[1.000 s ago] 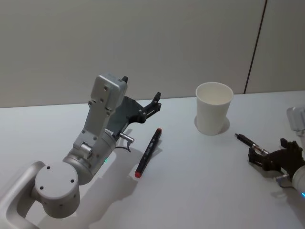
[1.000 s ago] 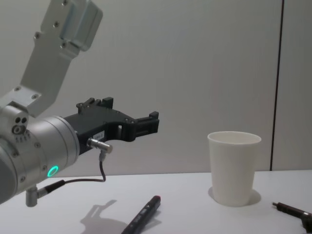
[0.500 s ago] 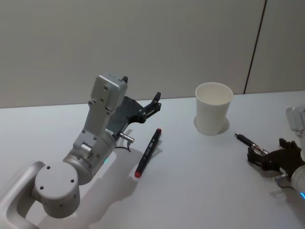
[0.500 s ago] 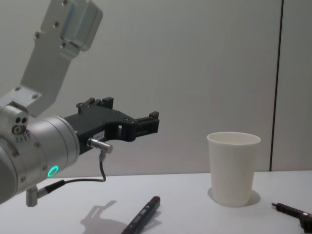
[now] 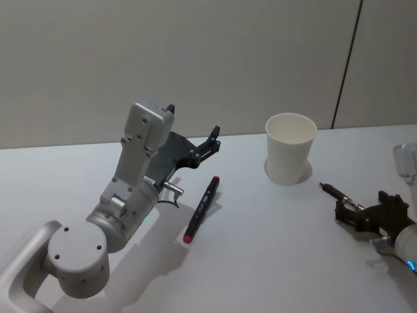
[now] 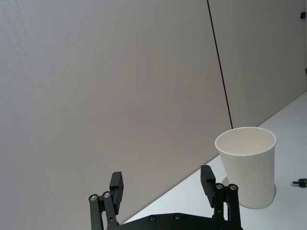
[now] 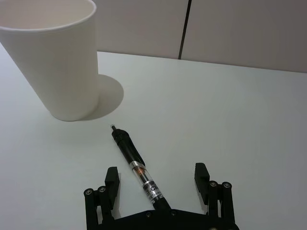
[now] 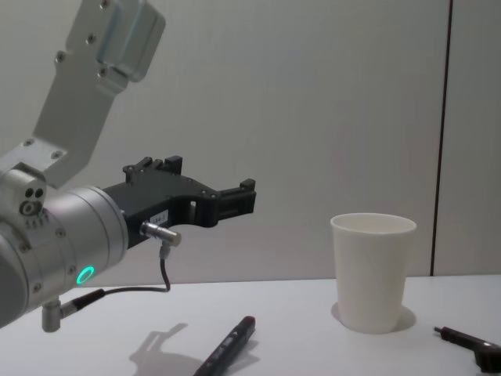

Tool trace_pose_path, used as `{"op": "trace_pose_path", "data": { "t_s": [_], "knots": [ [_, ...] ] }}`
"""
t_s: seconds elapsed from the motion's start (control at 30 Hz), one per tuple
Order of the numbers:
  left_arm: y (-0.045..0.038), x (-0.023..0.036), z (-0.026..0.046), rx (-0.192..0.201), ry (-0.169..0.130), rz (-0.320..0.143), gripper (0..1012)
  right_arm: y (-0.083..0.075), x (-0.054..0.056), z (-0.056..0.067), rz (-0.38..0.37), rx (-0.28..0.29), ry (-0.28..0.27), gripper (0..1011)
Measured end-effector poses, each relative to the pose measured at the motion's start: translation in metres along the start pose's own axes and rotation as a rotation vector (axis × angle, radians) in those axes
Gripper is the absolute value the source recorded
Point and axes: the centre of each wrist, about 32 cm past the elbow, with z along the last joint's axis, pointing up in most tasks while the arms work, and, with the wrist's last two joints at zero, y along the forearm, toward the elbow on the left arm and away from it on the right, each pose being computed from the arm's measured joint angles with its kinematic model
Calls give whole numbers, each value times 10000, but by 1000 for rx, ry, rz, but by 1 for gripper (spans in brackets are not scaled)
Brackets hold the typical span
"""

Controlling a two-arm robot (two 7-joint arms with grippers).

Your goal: Place the pen into the pen holder.

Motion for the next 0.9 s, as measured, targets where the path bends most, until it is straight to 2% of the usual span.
{"op": "trace_pose_path", "data": {
  "t_s": [0.1,0.2,0.33,0.9],
  "knots": [
    [0,0,0,0,0,0,1003,10,-4,0,3,-2,9,1000],
    [0,0,0,0,0,0,1003,17,-8,-1,5,-4,16,957],
    [0,0,0,0,0,0,1003,25,-13,-2,9,-6,20,849],
    [0,0,0,0,0,0,1003,37,-16,-9,11,-12,31,718]
  ]
}}
